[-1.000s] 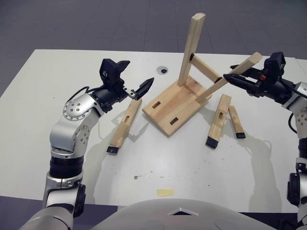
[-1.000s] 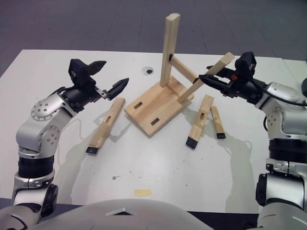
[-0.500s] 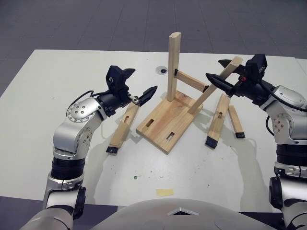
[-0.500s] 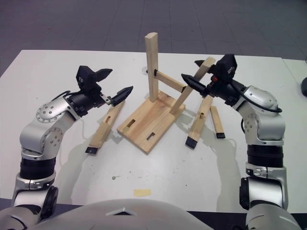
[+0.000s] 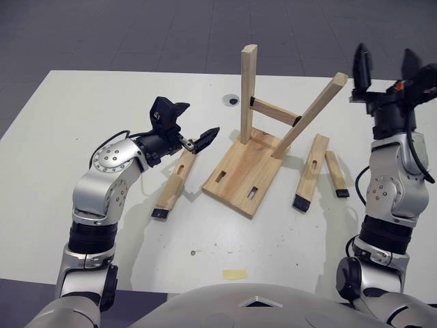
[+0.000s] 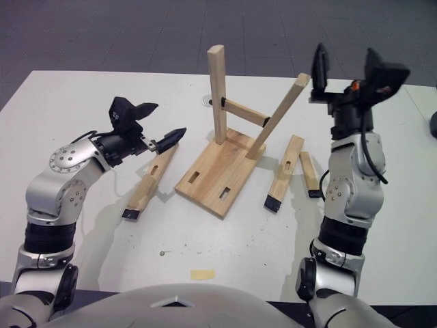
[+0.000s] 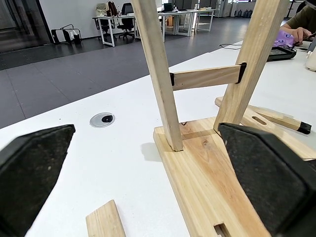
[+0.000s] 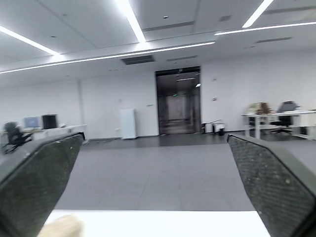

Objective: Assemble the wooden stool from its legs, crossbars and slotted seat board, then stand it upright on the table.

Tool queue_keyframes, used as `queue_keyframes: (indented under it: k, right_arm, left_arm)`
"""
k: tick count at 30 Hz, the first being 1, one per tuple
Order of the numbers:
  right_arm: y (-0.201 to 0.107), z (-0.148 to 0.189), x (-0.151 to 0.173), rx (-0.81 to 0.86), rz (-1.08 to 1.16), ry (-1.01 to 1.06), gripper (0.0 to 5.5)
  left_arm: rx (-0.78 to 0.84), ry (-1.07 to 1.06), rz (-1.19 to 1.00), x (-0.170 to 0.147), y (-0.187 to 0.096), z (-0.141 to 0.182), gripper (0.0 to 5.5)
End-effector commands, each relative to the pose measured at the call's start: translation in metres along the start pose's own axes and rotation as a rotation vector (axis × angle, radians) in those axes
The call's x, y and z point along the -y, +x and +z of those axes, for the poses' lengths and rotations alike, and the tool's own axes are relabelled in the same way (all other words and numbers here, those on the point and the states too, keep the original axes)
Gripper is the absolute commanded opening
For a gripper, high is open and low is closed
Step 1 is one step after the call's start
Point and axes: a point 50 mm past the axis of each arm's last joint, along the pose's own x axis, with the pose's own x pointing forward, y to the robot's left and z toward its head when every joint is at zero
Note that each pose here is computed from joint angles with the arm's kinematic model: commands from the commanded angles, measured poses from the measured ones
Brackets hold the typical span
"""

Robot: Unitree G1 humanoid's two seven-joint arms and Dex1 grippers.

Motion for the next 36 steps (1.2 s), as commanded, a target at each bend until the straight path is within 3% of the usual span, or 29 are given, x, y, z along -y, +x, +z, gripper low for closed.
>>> queue_keyframes:
  k: [1,3,8,13,20,24,28,31,33,36]
  right_arm:
    - [-0.021,-0.001,0.021,0.05,-0.266,0.123,5.38]
    - [-0.032,-0.018,0.022,-0.046,-0.328,0.121,5.38]
    - [-0.039,-0.051,-0.026,-0.25,-0.195,0.185,5.38]
    - [-0.028,-0.06,-0.055,-0.275,-0.11,0.22,5.38]
    - [-0.034,-0.05,0.001,-0.245,-0.16,0.039,5.38]
    - [-0.057,-0.042,0.02,-0.302,0.013,0.022,5.38]
    - [-0.082,-0.043,0.055,-0.439,-0.027,0.072,5.38]
    - [-0.092,-0.056,0.068,-0.626,0.018,-0.025,5.38]
    - [-0.103,-0.068,0.072,-0.803,0.074,-0.064,5.38]
    - [-0.103,-0.073,0.069,-0.908,0.16,-0.098,5.38]
  left_arm:
    - [-0.01,0.006,0.014,-0.004,0.0,0.002,5.4]
    - [-0.011,0.005,0.025,-0.005,-0.001,0.002,5.4]
    - [-0.012,0.01,0.025,-0.005,0.002,0.002,5.4]
    - [-0.012,0.012,0.011,0.0,0.006,0.0,5.4]
    - [0.003,-0.035,0.067,0.005,0.0,-0.007,5.4]
    - [0.038,-0.078,0.15,0.006,-0.012,-0.008,5.4]
    - [0.045,-0.106,0.296,-0.004,-0.029,-0.015,5.4]
    - [0.049,-0.125,0.353,-0.005,-0.033,-0.016,5.4]
    - [0.062,-0.138,0.351,-0.002,-0.028,-0.014,5.4]
    - [0.062,-0.138,0.347,0.003,-0.025,-0.014,5.4]
